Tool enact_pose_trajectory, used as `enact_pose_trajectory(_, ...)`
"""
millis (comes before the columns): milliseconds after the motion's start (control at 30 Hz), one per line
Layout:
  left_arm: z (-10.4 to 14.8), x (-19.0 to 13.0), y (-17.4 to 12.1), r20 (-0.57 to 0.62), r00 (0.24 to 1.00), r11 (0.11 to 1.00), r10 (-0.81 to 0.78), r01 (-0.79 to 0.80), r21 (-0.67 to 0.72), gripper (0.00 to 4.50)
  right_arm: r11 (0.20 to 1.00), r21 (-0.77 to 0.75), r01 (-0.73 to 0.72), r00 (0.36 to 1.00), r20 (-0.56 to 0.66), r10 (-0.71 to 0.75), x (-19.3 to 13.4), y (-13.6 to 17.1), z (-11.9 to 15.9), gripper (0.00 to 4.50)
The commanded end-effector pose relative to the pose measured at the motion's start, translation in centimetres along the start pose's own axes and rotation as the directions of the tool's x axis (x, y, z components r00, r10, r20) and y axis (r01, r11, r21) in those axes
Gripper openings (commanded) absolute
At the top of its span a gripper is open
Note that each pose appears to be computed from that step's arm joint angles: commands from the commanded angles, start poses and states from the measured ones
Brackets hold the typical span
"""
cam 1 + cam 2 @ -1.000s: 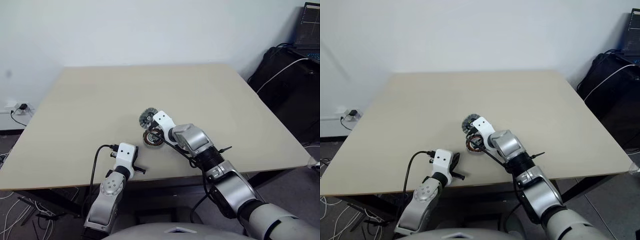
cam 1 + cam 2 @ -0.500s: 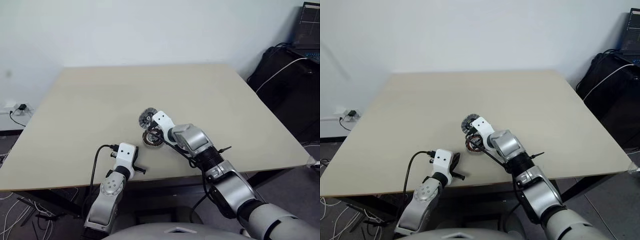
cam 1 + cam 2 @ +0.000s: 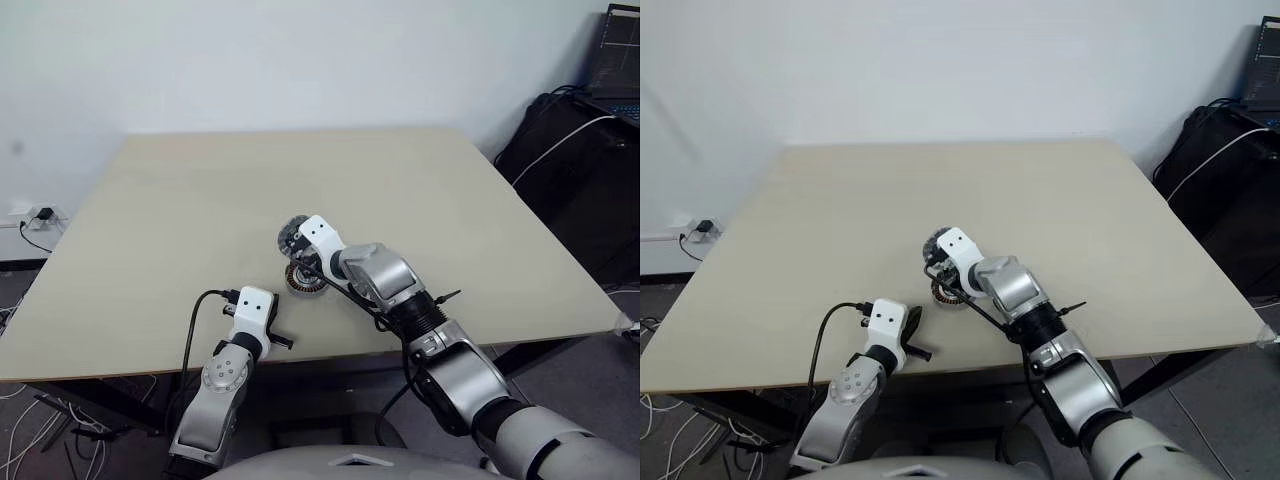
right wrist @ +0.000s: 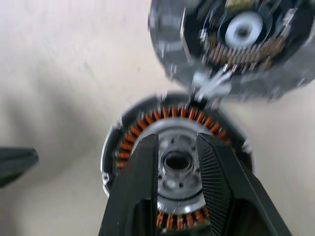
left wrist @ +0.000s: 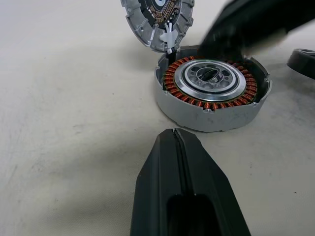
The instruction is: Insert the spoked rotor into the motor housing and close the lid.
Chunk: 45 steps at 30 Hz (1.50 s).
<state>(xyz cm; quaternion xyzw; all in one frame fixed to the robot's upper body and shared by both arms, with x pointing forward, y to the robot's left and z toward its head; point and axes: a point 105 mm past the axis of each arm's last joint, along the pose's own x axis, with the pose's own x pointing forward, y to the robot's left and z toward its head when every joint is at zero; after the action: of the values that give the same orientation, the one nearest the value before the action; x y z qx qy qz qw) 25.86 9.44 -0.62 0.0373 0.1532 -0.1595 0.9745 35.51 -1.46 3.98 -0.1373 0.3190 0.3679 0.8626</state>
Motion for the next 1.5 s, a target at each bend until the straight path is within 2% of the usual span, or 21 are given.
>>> enact_pose_trajectory(33, 1.1, 0.2, -0.4, 0.046, 0.999, 1.000, -0.011, 0.011, 0.002, 0.00, 0.999, -0.017, 0.031, 0.998, 0.064, -0.030, -0.9, -0.5, 1.4, 0.43)
enact_pose_trajectory(67, 1.1, 0.2, -0.4, 0.045, 0.999, 1.000, -0.012, 0.012, 0.002, 0.00, 0.999, -0.018, 0.033, 0.997, 0.064, -0.032, -1.0, -0.4, 1.3, 0.05)
enact_pose_trajectory(100, 1.1, 0.2, -0.5, 0.045, 0.999, 1.000, -0.014, 0.014, 0.002, 0.00, 0.999, -0.017, 0.033, 0.997, 0.063, -0.032, -1.0, -0.4, 1.2, 0.02)
enact_pose_trajectory(767, 1.2, 0.2, -0.5, 0.046, 0.999, 1.000, -0.010, 0.010, 0.000, 0.00, 0.999, -0.021, 0.033, 0.999, -0.022, -0.034, 0.5, -0.2, -0.8, 0.02)
enact_pose_trajectory(1167, 1.3, 0.3, -0.6, 0.047, 0.999, 1.000, -0.022, 0.022, 0.003, 0.00, 0.999, -0.025, 0.029, 0.998, -0.048, -0.030, -0.1, -0.4, -2.1, 0.02)
enact_pose_trajectory(1500, 1.2, 0.3, -0.6, 0.045, 0.999, 1.000, -0.026, 0.026, 0.005, 0.00, 0.999, -0.037, 0.027, 0.999, -0.029, -0.028, -0.7, -0.1, -2.0, 0.02)
